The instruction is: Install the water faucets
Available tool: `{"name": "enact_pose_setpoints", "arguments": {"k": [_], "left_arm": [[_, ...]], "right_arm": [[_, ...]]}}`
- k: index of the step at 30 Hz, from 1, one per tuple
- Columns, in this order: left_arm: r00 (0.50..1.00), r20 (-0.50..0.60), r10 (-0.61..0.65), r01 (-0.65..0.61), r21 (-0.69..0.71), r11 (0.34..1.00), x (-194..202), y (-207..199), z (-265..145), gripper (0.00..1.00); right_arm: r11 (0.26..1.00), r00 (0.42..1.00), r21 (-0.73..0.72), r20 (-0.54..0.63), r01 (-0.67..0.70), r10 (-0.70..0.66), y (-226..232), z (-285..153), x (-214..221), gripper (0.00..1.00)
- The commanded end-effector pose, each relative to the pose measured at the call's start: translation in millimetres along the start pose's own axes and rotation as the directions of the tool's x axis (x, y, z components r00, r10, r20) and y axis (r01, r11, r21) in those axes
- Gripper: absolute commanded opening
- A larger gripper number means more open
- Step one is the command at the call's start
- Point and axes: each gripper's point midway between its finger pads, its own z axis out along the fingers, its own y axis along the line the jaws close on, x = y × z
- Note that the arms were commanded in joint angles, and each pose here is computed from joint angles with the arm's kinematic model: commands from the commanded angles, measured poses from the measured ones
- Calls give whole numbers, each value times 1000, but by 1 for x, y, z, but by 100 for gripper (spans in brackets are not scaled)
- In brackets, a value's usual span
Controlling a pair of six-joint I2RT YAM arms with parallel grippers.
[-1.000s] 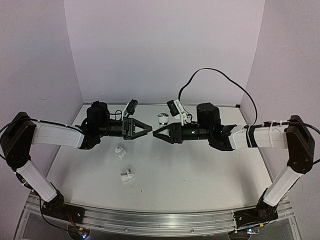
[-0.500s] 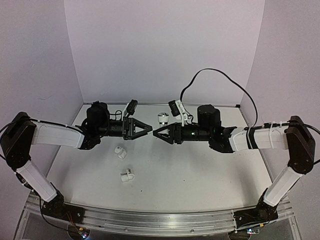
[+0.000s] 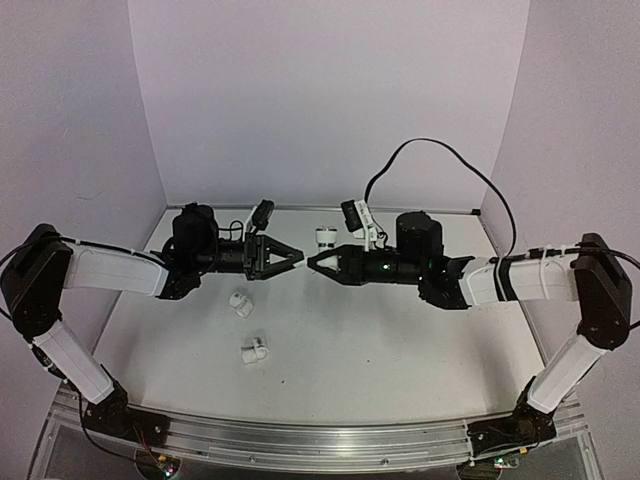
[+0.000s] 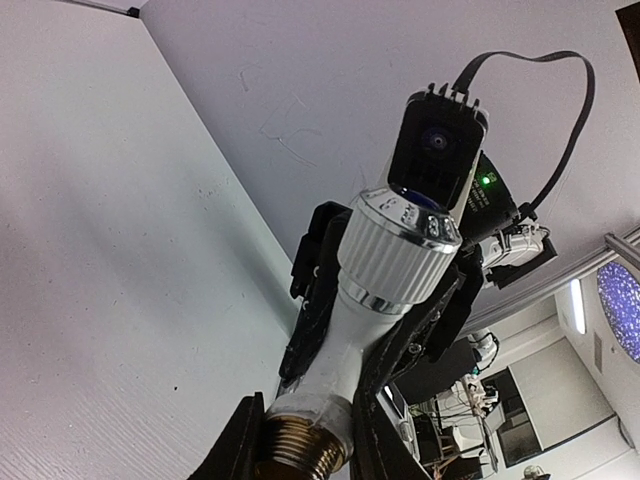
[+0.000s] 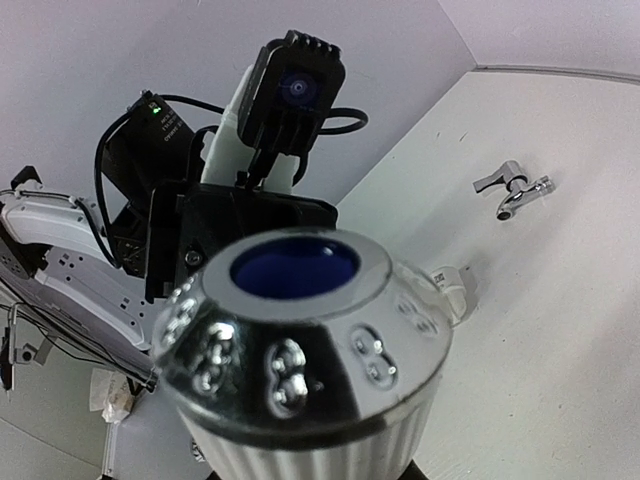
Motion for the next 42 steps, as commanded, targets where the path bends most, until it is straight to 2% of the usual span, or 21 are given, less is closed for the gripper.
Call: {"name": "enact_pose_setpoints", "arguments": {"k": [1, 4, 9, 10, 11, 13, 15, 18, 20, 22, 25, 28, 32, 40, 42], "left_arm": [[993, 5, 114, -114, 74, 991, -4, -25, -1, 0], [994, 6, 113, -113, 72, 991, -4, -24, -1, 0], [994, 0, 105, -105, 73, 992, -4, -22, 1, 2], [995, 1, 104, -104, 72, 992, -4, -22, 1, 7], [994, 5, 105, -105, 69, 992, -4, -22, 0, 17], [993, 35, 111, -112, 49, 992, -8, -21, -6, 46], [992, 69, 109, -111, 21, 994, -11, -19, -15, 67], [992, 100, 82, -79, -30, 996, -12, -8, -25, 81], [994, 94, 48, -40, -82, 996, -6, 5, -28, 85], [995, 100, 2, 21, -225, 974, -2, 33, -34, 86], [993, 100, -56, 98, -486, 868, 14, 78, -58, 86], [992, 72, -102, 124, -663, 738, 39, 102, -86, 85], [990, 40, -134, 115, -778, 618, 65, 107, -111, 84], [986, 115, -124, 149, -940, 306, 40, 141, -141, 79], [985, 110, -133, 145, -944, 295, 33, 147, -136, 80]], "right_arm": [[999, 991, 23, 126, -45, 42, -3, -25, -35, 0], [999, 995, 18, 93, 39, -41, -1, -22, -32, 0], [1000, 997, 1, 80, 23, -23, -3, -14, -34, 0], [1000, 996, 4, 89, 25, -25, -2, -14, -36, 0], [999, 994, 17, 107, 28, -29, -3, -16, -39, 0], [994, 991, 102, 127, 31, -44, -15, -22, -42, 0], [977, 990, 206, 116, 49, -74, -30, -28, -41, 0], [938, 991, 339, 79, 76, -108, -52, -39, -34, 0], [914, 992, 393, 38, 99, -124, -64, -42, -26, 0], [876, 991, 466, -12, 124, -134, -78, -47, -21, 0], [830, 988, 537, -54, 152, -146, -92, -55, -15, 0], [797, 984, 579, -77, 174, -159, -101, -60, -12, 0], [783, 981, 591, -92, 192, -171, -104, -61, -8, 0], [823, 980, 533, -126, 196, -152, -101, -46, -1, 0], [834, 981, 518, -127, 192, -146, -98, -45, 1, 0]]}}
